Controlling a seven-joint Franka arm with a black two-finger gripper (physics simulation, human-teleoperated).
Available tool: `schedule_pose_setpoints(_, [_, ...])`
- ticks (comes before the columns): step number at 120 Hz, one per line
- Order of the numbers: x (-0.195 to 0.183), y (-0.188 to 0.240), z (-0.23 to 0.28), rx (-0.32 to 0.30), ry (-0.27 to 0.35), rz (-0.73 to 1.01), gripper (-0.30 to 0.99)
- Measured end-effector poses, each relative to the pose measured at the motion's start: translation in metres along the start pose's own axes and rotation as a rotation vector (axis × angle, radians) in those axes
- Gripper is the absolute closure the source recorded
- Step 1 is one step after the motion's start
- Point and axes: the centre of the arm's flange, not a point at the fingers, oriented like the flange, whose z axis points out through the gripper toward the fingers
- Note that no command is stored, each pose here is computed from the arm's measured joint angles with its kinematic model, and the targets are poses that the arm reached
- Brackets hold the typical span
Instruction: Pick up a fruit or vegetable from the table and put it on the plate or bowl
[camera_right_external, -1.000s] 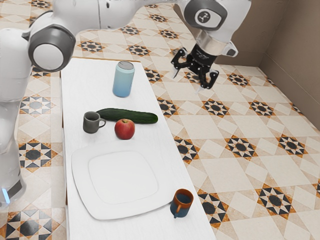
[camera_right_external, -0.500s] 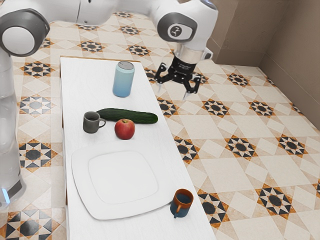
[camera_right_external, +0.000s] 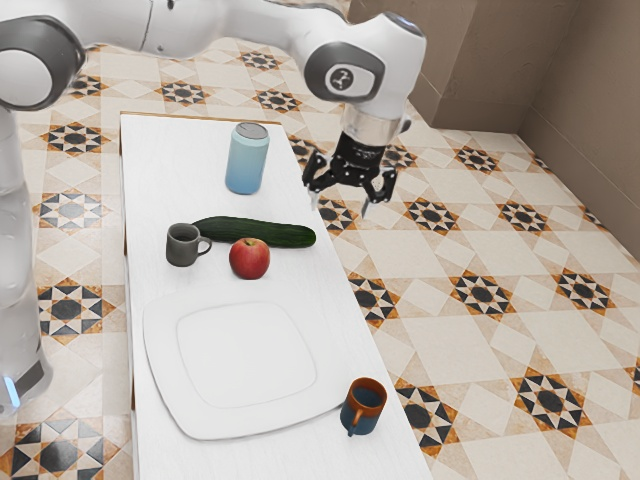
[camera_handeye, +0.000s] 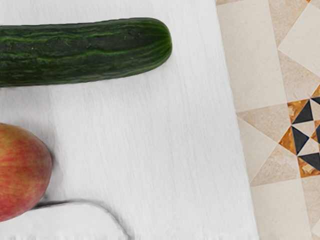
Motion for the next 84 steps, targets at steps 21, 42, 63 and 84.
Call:
schedule_pose_setpoints(21, [-0.041, -0.046, 0.004, -0.008, -0.002, 0.004, 0.0])
schedule_pose_setpoints(42, [-0.039, -0.096, 0.009, -0.022, -0.005, -0.063, 0.0])
schedule_pose_setpoints(63, [-0.052, -0.133, 0.004, -0.043, 0.011, -0.092, 0.0])
schedule_pose_setpoints(84, [-0.041, -0.16, 0.009, -0.006, 0.007, -0.162, 0.0])
